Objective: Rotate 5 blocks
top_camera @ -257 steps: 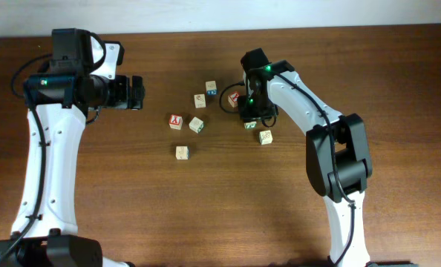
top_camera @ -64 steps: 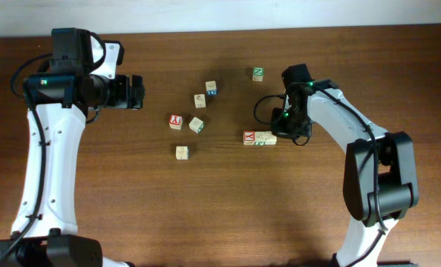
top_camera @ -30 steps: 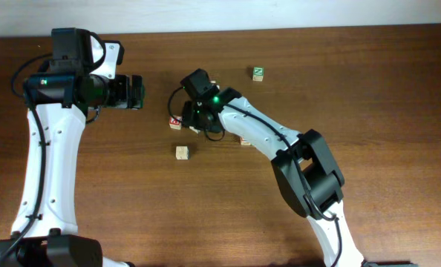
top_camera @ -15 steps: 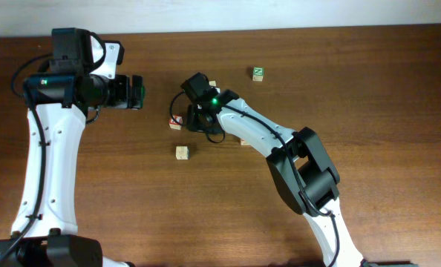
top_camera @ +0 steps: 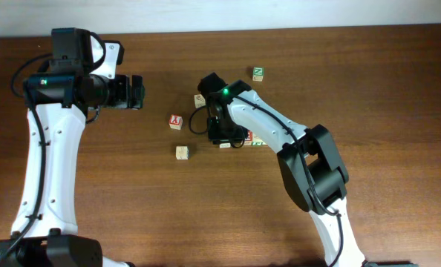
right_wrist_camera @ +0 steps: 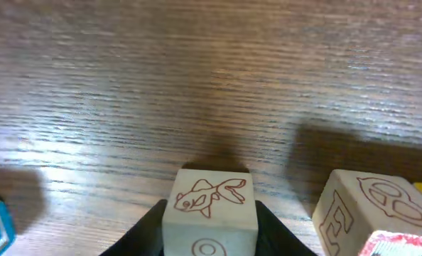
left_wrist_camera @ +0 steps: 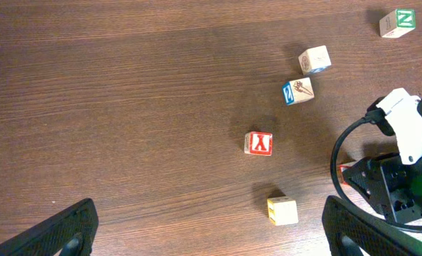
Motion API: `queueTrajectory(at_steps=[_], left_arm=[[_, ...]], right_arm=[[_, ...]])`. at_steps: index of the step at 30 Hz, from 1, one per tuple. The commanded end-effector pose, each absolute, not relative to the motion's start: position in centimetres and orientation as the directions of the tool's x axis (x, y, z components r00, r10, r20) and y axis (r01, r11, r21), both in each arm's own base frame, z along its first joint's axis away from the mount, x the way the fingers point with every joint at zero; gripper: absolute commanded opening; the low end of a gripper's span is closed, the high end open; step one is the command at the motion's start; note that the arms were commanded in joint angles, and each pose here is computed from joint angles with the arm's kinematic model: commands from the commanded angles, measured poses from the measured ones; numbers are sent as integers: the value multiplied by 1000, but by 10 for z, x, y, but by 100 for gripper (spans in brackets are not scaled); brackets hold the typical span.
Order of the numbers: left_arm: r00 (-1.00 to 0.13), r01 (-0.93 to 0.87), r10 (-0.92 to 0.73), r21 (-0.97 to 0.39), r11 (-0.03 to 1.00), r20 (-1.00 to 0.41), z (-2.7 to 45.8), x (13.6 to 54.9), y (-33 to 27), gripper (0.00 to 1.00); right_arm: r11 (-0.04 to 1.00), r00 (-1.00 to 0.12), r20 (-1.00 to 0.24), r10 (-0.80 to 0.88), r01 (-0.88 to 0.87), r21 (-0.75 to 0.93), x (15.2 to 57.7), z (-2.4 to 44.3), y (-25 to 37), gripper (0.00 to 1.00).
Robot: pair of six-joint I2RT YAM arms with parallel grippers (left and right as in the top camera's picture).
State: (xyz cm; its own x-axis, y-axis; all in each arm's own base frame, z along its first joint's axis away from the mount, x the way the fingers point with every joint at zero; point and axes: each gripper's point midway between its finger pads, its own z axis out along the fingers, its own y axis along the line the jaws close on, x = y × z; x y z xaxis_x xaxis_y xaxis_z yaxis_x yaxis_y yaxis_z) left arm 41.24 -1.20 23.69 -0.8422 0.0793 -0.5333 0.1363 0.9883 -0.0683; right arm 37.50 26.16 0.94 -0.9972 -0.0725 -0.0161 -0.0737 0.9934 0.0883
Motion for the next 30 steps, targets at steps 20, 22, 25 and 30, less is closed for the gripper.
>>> queueTrajectory(at_steps=[20,22,25,30], left_arm=[[-835,133,67,-82,988,-546,242,416,-13,99],[-835,133,67,-82,988,-546,242,416,-13,99],[-835,133,67,-82,988,-546,242,416,-13,99],[-835,133,67,-82,988,-546,242,416,-13,99]], right_arm=[[945,-961,-87,-264,-276,173,371,26,305,22],[957,-963,-86,-257,-266,120,372,16,292,22],[965,-966,-89,-243,-250,81,377,14,280,21],[971,-969,-94,-228,-233,44,383,14,268,20]])
